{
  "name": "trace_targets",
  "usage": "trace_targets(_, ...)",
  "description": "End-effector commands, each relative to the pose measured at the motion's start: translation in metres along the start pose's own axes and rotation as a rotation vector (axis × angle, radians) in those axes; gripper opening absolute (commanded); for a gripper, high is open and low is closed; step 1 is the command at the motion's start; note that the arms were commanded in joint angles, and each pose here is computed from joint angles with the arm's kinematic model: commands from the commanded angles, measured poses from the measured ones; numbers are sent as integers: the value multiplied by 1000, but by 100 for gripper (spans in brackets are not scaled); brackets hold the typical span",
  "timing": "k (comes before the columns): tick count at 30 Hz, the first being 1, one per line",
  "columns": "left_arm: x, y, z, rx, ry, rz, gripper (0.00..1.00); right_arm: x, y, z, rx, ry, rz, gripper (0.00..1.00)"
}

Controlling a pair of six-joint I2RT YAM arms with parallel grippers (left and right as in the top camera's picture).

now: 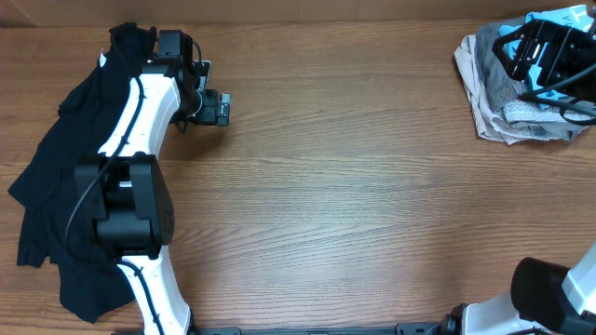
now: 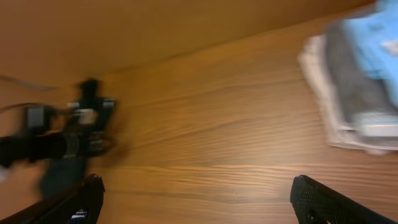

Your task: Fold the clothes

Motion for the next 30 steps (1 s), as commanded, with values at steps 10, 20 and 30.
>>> trace_targets(10, 13, 4, -6, 4, -21, -30, 100, 6, 3, 14, -37, 72, -29, 100)
trace_targets(20, 13, 4, -6, 4, -20, -30, 100, 30, 23, 49, 187, -127, -195, 100)
trace_targets(30, 13, 3, -9, -1, -22, -29, 100, 53, -18, 65, 290, -141, -445, 100)
Point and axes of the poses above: each gripper's point midway between its finger pads, its own x axis back along the fingers, its own z axis along the line the jaws close on, y = z × x, the point moved 4 cm from there along x, back along the fingers, and after that the axes turned 15 degrees about x, right-handed, at the moved point
